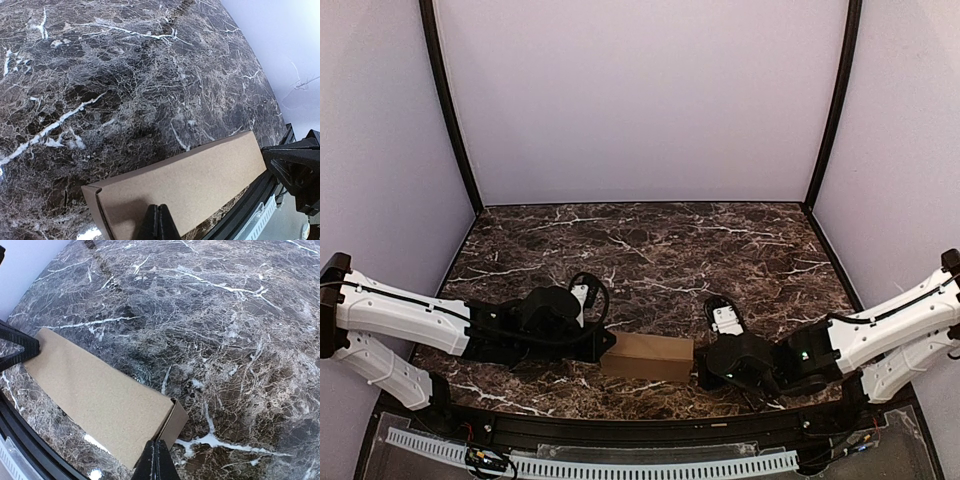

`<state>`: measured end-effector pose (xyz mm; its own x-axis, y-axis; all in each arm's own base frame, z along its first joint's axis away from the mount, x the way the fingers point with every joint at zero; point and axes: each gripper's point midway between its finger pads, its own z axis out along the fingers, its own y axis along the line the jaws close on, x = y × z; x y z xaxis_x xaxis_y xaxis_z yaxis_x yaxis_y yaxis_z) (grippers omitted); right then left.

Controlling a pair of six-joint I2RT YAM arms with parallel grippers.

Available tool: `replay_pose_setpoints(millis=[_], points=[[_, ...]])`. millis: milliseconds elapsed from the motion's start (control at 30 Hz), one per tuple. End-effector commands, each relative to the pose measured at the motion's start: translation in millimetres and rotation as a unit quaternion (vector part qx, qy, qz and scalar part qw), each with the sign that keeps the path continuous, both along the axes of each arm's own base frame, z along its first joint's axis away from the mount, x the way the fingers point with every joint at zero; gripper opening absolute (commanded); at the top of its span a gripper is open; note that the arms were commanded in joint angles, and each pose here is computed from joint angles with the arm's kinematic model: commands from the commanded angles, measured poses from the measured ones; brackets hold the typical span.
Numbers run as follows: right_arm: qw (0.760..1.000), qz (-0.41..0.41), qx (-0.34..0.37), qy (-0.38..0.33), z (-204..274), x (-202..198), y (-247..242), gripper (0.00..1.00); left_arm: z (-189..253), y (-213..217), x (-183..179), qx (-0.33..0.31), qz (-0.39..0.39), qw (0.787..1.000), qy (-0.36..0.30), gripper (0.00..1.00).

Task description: Fold the paper box

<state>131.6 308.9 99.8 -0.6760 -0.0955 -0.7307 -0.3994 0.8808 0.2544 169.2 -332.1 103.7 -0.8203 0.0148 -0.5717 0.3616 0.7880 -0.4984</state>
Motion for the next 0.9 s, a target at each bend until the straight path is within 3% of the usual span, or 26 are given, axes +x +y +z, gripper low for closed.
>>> replay_pose_setpoints(millis=[0, 500, 633, 867], points=[[0.997, 0.021, -0.041, 0.055, -45, -19, -12, 0.00, -69, 46, -30, 0.136, -0.022, 0.988, 0.071, 0.01], [0.998, 0.022, 0.003, -0.058, 69, 8, 10, 0.00, -66, 45, -28, 0.135, -0.022, 0.988, 0.067, 0.01], [0.999, 0.023, -0.009, -0.044, 47, 6, 11, 0.00, -65, 45, -28, 0.135, -0.022, 0.988, 0.066, 0.01], [0.998, 0.022, -0.042, 0.035, -34, -10, -6, 0.00, -67, 46, -29, 0.135, -0.021, 0.988, 0.068, 0.01]])
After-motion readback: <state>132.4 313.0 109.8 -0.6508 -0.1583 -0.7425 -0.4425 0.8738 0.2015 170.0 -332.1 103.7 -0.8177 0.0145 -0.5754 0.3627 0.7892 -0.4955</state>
